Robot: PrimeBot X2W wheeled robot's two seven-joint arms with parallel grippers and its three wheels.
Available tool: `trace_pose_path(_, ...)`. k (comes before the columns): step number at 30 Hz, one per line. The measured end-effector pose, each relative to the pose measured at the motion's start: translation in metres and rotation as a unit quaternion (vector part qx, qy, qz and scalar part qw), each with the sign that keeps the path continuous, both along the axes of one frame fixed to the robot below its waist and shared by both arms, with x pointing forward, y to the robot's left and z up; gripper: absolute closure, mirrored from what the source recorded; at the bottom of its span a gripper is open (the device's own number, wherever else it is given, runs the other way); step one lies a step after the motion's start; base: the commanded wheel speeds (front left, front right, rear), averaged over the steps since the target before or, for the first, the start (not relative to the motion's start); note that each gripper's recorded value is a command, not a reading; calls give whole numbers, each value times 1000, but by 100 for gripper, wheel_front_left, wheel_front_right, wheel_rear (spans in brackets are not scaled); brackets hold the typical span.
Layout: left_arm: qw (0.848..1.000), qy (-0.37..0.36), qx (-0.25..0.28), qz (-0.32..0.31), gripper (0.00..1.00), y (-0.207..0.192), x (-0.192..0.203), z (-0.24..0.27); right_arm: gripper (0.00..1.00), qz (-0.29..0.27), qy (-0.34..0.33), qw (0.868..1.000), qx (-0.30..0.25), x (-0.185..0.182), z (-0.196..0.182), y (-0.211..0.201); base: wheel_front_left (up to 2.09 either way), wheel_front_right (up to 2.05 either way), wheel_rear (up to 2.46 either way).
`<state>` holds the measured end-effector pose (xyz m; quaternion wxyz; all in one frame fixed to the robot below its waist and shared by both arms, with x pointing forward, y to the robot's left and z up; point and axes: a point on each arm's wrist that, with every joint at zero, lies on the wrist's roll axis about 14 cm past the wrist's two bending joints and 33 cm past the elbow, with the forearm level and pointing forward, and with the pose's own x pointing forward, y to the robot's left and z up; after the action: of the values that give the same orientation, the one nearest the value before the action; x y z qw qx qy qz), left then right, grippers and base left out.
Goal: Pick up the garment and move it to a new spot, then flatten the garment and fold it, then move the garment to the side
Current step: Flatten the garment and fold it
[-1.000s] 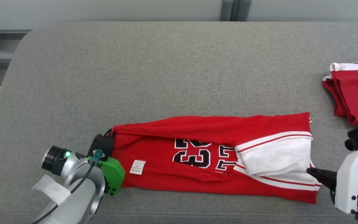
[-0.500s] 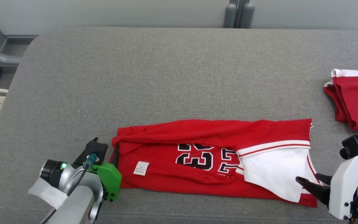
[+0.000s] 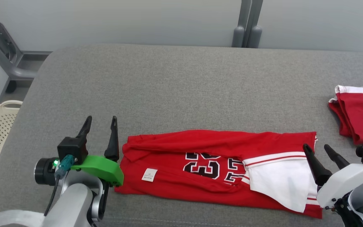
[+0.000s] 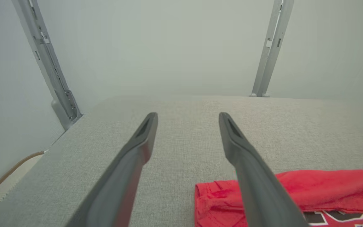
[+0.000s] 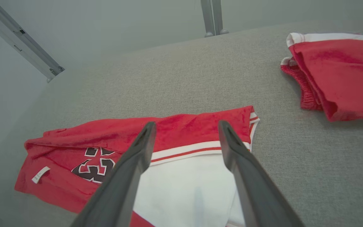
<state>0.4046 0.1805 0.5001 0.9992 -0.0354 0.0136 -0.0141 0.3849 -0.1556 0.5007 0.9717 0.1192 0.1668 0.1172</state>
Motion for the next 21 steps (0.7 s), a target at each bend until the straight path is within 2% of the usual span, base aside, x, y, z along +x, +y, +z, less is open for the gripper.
trace_pose_path(3,999,-44,-18,5,0,1,-7,24,0,-25,-45,999,10,4,8,-2,0,0,0)
trace_pose_path(11,996,-57,-62,-2,0,-4,-35,25,0,-66,-132,989,26,5,21,-3,0,0,0)
trace_pose_path(21,997,-40,-60,-11,0,-5,-54,9,0,-72,-149,986,2,-1,5,0,0,0,0)
